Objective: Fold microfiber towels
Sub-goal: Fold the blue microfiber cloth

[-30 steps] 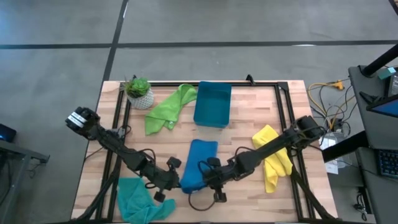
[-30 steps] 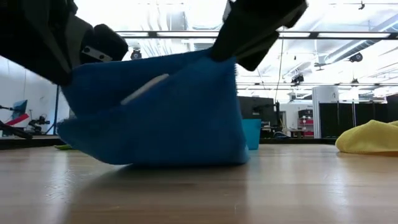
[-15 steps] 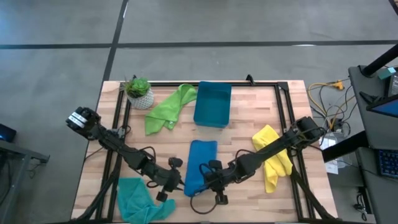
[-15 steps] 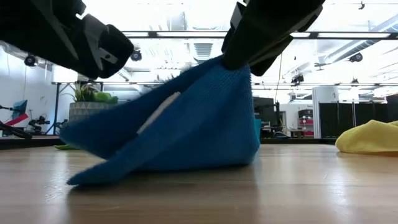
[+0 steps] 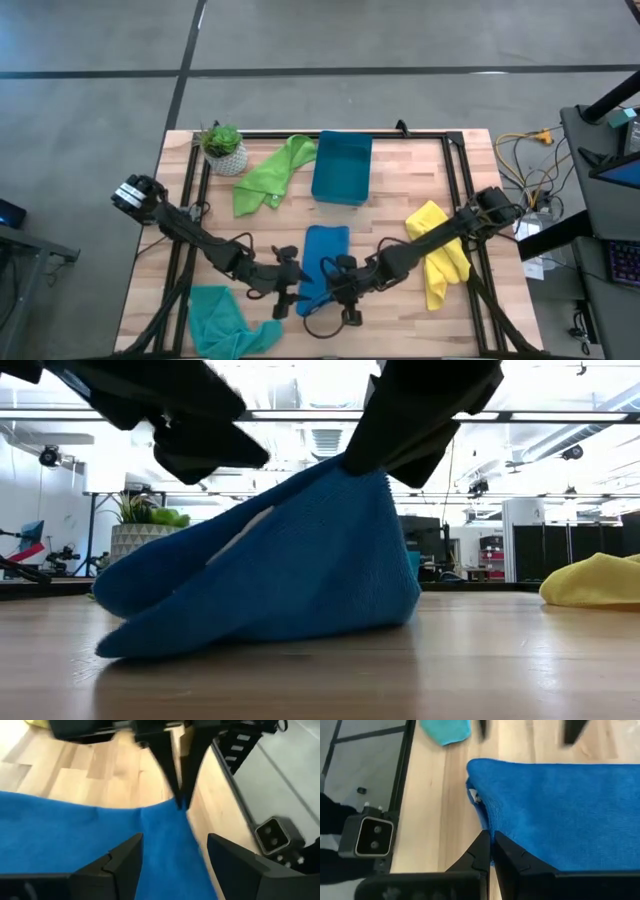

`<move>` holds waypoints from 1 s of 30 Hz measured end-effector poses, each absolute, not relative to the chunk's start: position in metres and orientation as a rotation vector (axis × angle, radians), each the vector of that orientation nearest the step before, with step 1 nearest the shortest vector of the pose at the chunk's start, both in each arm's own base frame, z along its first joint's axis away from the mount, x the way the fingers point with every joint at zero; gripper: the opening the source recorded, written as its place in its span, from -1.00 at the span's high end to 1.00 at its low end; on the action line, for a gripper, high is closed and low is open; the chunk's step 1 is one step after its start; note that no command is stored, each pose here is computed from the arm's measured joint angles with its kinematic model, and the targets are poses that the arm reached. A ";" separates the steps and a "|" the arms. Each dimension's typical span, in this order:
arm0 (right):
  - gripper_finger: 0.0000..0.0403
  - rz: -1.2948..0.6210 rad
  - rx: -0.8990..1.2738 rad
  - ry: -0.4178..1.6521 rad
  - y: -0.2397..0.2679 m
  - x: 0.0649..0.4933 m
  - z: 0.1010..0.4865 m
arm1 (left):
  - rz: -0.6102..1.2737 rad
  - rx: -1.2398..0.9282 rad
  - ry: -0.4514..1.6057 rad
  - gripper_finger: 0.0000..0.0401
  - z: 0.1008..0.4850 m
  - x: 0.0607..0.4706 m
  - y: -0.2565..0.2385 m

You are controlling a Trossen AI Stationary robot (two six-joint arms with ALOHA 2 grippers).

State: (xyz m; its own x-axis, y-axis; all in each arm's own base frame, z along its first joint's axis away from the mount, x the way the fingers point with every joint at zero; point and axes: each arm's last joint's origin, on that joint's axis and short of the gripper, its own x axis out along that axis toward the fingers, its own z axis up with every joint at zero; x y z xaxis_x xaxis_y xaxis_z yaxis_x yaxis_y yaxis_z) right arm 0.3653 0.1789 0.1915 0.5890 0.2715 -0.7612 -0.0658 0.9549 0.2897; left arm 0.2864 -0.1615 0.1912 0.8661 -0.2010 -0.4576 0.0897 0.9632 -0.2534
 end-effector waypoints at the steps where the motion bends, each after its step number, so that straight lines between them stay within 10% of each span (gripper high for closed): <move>1: 0.96 0.190 0.255 0.923 0.178 0.366 0.192 | -0.152 -0.232 0.504 -0.03 0.190 0.289 -0.163; 30: 0.96 0.120 0.329 0.915 0.160 0.373 0.191 | 0.023 -0.371 0.824 -0.03 0.157 0.316 -0.192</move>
